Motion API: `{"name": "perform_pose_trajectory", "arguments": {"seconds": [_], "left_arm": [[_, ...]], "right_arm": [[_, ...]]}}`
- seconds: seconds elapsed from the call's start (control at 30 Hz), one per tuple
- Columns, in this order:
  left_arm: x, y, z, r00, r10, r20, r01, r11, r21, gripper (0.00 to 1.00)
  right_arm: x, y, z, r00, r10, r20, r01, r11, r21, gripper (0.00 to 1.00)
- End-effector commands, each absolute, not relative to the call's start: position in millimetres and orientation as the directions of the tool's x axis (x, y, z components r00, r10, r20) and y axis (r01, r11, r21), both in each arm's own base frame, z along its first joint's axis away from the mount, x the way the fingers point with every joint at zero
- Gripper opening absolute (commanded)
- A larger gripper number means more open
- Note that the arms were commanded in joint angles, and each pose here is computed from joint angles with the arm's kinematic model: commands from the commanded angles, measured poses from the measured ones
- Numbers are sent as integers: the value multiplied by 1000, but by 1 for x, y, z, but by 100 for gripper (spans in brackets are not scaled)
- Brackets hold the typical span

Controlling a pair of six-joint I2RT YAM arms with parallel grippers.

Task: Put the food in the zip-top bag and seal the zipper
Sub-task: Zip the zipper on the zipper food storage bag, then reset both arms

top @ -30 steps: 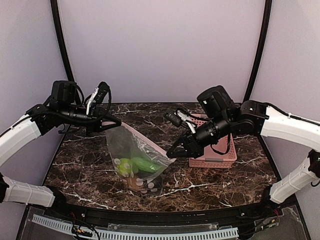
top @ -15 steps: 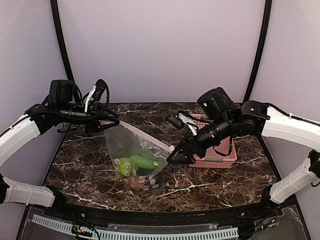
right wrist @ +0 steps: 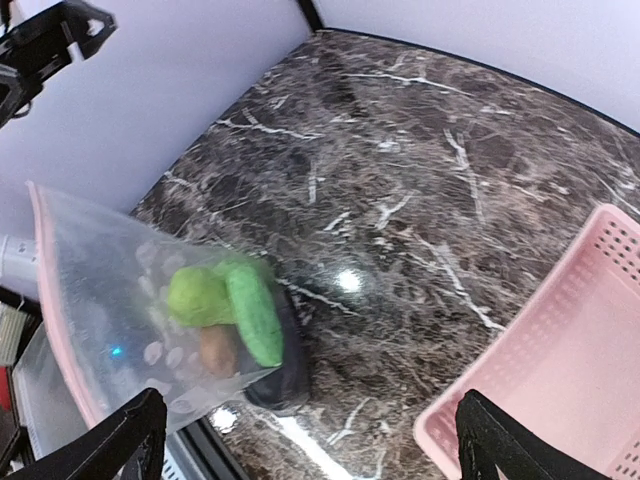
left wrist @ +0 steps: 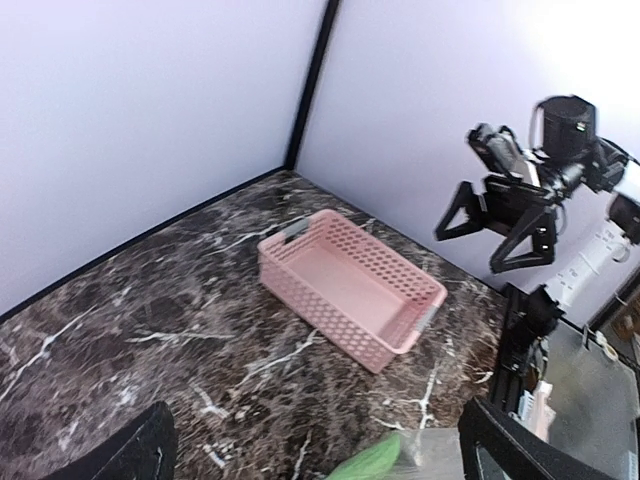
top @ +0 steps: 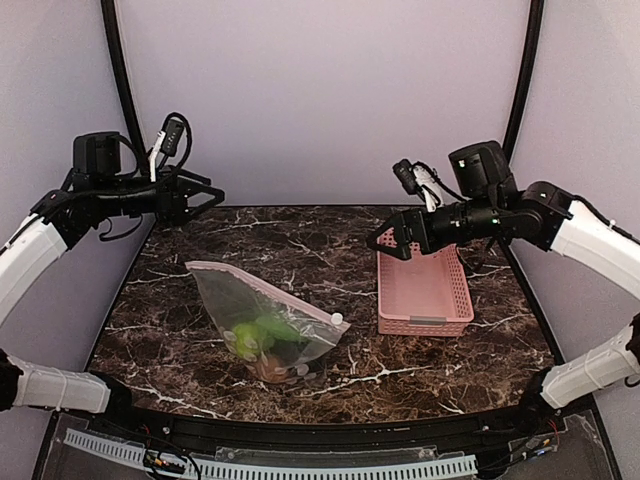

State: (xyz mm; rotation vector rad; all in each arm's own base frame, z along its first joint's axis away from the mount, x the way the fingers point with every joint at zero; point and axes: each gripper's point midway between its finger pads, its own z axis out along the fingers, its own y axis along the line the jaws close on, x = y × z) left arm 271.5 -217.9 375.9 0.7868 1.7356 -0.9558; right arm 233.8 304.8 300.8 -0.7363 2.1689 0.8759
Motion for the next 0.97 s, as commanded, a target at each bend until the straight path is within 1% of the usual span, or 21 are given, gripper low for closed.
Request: {"name": "perform_pose_trajectory", "arguments": {"seconds": [0.0, 0.07, 0.17, 0.2, 0.23, 0.27, 0.33, 0.47, 0.57, 0.67, 0.93], "left_arm": [[320, -164, 339, -486, -19, -874, 606, 713, -353, 99], [339, -123, 318, -518, -81, -851, 463, 811, -359, 99], [348, -79, 288, -552, -148, -821, 293, 887, -356, 99], [352, -55, 283, -544, -180, -820, 210, 916, -341, 99], [350, -45, 276, -545, -191, -817, 167, 929, -329, 99], [350, -27, 271, -534, -194, -823, 93, 954, -286, 99], [344, -7, 268, -513, -177, -840, 8, 977, -211, 99], [324, 21, 276, -441, -138, -887, -115, 989, -96, 99], [312, 37, 270, -423, -119, -898, -190, 981, -40, 99], [302, 46, 272, -392, -93, -915, -232, 973, 1, 99], [301, 43, 267, -391, -83, -917, -211, 977, 2, 99]], "right_arm": [[271, 262, 296, -634, -83, -769, -573, 718, 395, 99], [284, 238, 287, -638, -26, -770, -522, 749, 407, 99], [300, 201, 268, -640, 48, -767, -433, 801, 413, 99], [305, 188, 265, -629, 69, -774, -402, 824, 400, 99], [309, 176, 262, -613, 85, -785, -373, 845, 383, 99], [315, 160, 260, -592, 101, -799, -333, 873, 357, 98], [319, 140, 261, -544, 110, -832, -283, 909, 305, 99], [318, 110, 274, -393, 79, -916, -227, 957, 180, 98], [314, 97, 284, -305, 61, -951, -198, 972, 126, 99], [310, 91, 290, -254, 49, -966, -189, 977, 99, 99], [308, 90, 282, -251, 19, -968, -193, 979, 70, 99]]}}
